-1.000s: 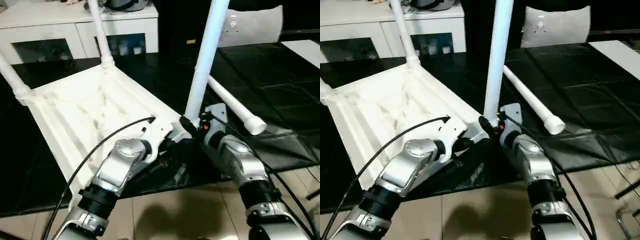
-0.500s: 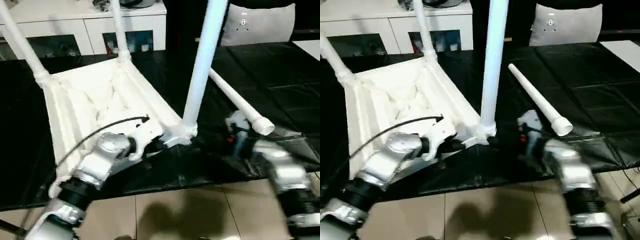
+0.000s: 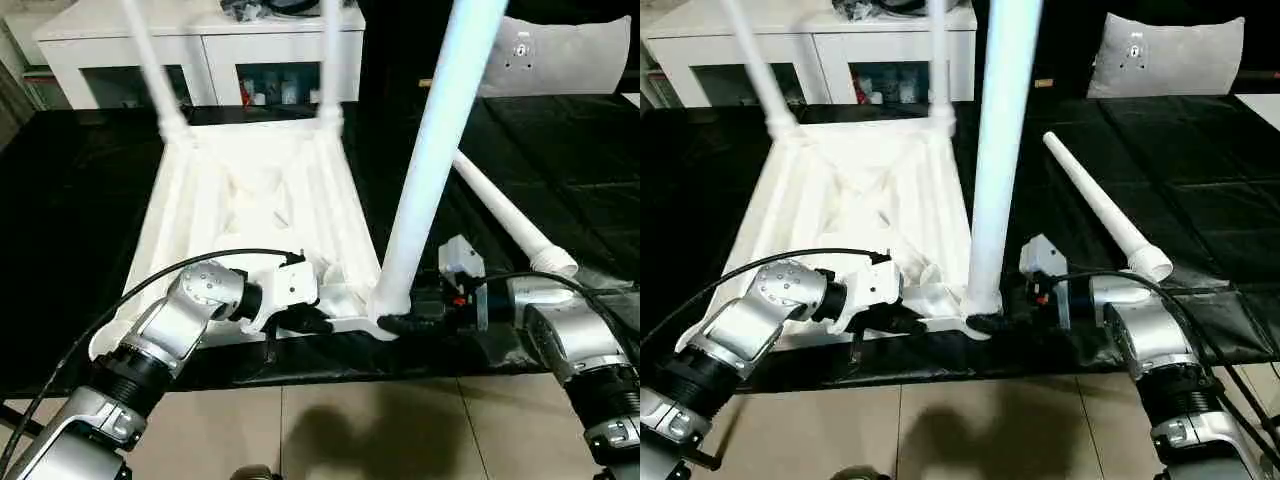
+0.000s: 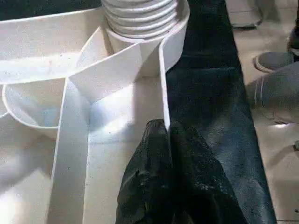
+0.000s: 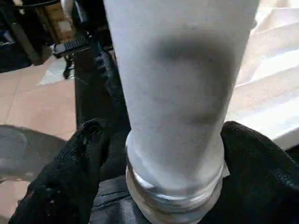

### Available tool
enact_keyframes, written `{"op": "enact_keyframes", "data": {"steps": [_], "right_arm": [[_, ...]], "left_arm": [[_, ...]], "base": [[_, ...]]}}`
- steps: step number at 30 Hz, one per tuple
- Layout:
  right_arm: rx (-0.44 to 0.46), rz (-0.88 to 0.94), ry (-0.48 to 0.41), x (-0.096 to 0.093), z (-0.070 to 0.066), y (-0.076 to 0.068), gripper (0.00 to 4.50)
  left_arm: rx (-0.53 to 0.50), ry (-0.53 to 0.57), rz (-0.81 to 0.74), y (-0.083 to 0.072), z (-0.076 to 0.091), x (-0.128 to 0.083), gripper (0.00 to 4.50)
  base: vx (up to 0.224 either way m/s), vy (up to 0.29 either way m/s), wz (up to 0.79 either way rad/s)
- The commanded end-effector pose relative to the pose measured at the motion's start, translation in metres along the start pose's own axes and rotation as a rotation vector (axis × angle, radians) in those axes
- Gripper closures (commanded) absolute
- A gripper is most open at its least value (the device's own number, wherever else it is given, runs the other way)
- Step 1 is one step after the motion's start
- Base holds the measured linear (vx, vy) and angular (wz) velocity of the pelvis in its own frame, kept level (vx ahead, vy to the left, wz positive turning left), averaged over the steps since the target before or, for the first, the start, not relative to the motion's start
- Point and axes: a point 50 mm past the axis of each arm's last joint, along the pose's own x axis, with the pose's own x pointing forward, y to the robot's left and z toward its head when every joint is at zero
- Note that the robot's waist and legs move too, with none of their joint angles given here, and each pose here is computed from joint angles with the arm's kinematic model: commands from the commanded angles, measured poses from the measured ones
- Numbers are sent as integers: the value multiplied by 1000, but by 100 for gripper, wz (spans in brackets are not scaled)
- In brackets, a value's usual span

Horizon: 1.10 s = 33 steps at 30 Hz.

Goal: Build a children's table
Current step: Rotate leg to tighten

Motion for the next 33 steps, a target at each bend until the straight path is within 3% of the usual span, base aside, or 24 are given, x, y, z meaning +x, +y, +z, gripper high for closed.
{"op": "enact_keyframes", "data": {"steps": [1, 12, 18, 21, 26, 32, 33], "right_arm": [[-16, 33, 15, 1, 3, -1, 83], [33, 78, 21, 6, -6, 4, 173], [119, 25, 10, 17, -13, 8, 181], [191, -122, 27, 37, -21, 6, 182], [249, -254, -29, 52, -20, 0, 182], [465, -619, -77, 86, -22, -15, 183], [452, -644, -87, 88, -22, -15, 148]], "left_arm": [[25, 64, -110, -10, -7, 10, 450], [14, 57, -133, -14, -11, 11, 450], [-108, -14, -47, -13, -7, 14, 450], [-222, -73, 67, -11, 1, 19, 450], [-288, -115, 148, -10, 11, 28, 450], [-384, -165, 375, -1, 40, 53, 450], [-385, -165, 412, 3, 46, 56, 450]], "base": [[0, 0, 0], [0, 0, 0], [0, 0, 0], [0, 0, 0], [0, 0, 0], [0, 0, 0], [0, 0, 0]]}}
